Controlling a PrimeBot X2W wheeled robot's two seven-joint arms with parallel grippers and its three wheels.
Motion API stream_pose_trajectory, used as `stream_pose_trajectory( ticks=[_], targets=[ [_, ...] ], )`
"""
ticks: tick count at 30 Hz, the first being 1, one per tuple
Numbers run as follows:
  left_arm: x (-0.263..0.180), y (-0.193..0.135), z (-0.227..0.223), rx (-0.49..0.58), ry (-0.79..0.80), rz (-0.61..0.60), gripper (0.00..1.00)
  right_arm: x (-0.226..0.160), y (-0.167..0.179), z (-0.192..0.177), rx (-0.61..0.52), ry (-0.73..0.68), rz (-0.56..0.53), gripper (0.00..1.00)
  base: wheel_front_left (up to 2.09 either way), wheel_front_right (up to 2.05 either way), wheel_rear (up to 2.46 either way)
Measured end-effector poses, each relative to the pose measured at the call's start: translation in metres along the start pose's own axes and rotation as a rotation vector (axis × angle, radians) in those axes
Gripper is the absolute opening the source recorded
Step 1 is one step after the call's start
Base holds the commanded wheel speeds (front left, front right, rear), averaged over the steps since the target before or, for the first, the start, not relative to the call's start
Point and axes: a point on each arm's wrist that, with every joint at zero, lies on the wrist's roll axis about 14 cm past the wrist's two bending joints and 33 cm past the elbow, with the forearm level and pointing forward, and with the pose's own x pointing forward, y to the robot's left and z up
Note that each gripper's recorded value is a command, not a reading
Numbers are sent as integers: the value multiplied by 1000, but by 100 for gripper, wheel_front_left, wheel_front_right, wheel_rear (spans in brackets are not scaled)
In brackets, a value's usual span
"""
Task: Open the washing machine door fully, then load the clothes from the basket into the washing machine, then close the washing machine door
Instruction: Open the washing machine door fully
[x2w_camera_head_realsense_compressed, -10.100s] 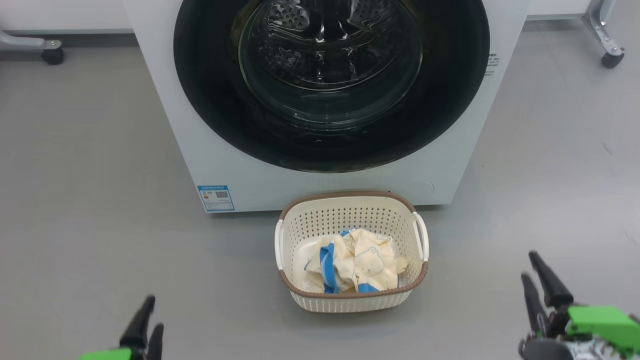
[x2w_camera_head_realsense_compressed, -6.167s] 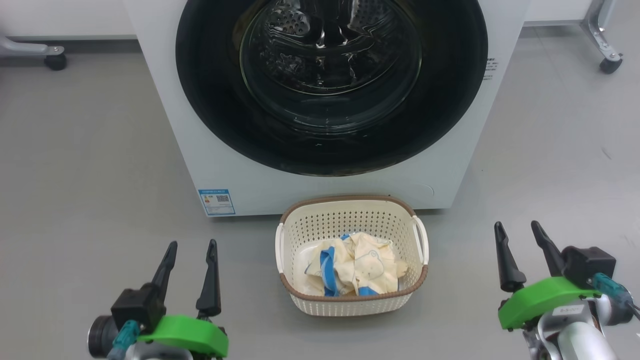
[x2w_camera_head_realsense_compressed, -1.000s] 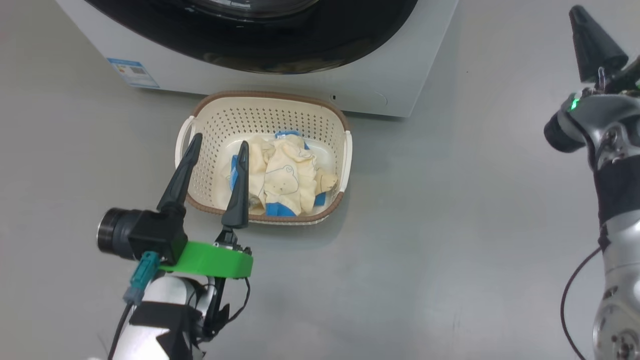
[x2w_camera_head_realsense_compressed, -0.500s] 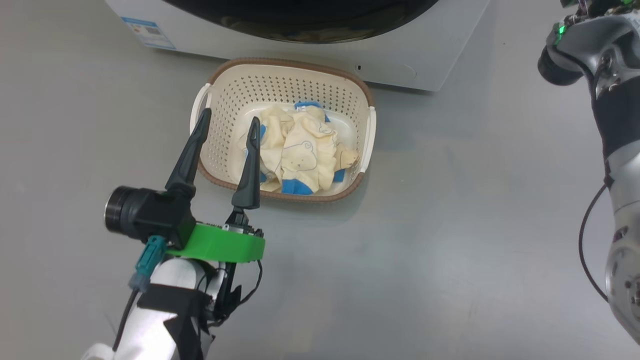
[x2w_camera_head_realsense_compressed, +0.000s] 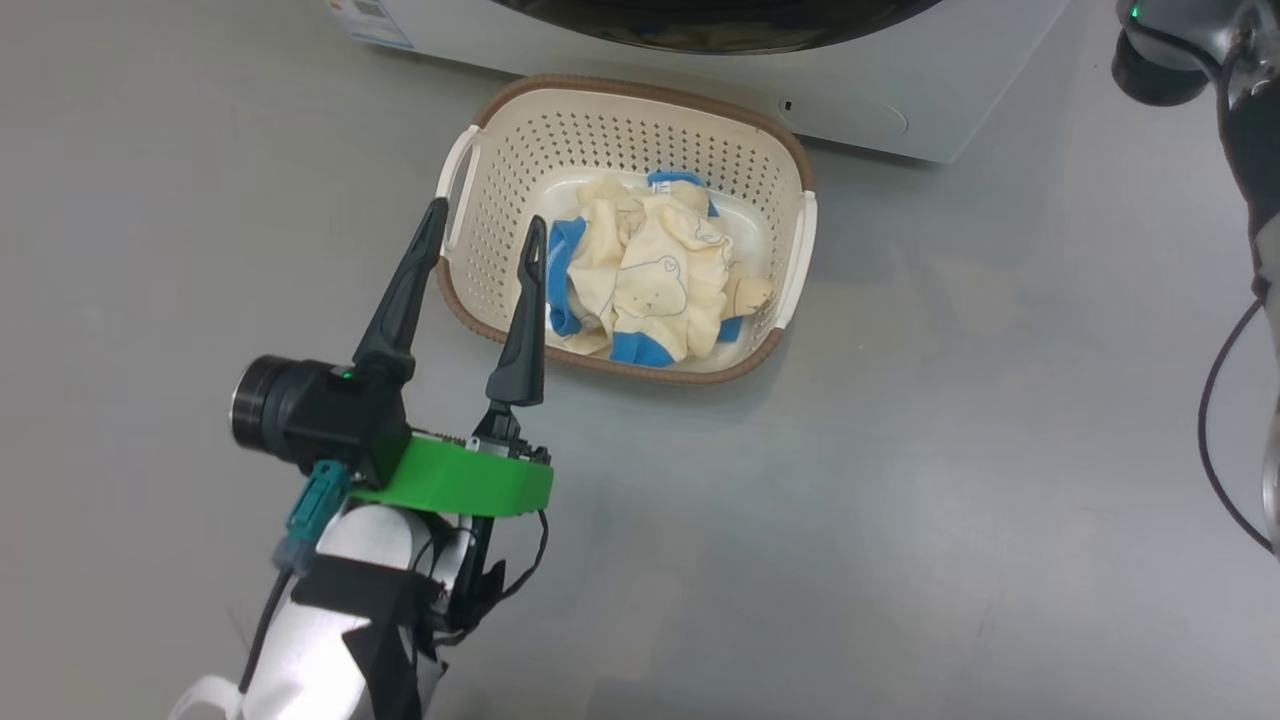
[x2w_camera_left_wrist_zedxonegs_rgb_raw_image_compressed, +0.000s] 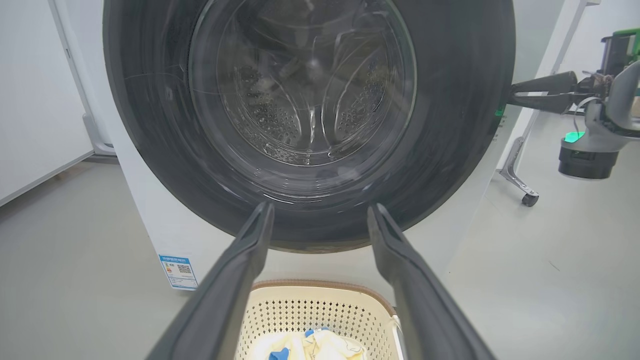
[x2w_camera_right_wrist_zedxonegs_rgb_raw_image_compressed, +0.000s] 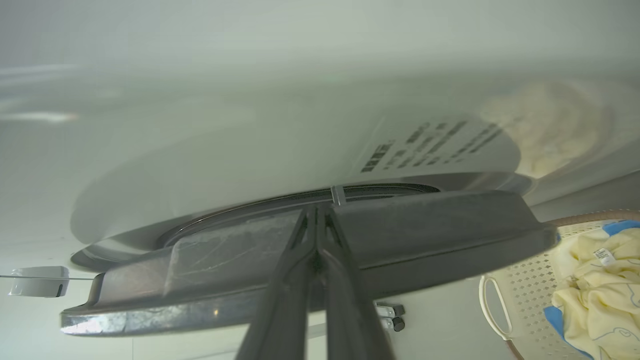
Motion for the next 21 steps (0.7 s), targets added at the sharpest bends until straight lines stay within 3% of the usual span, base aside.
stream_pose_trajectory(
  ticks=[21],
  targets=[
    [0,3,-2,-7,7,17,100,12,-6,-12,-47,90,-37,0,0,0,0]
  ],
)
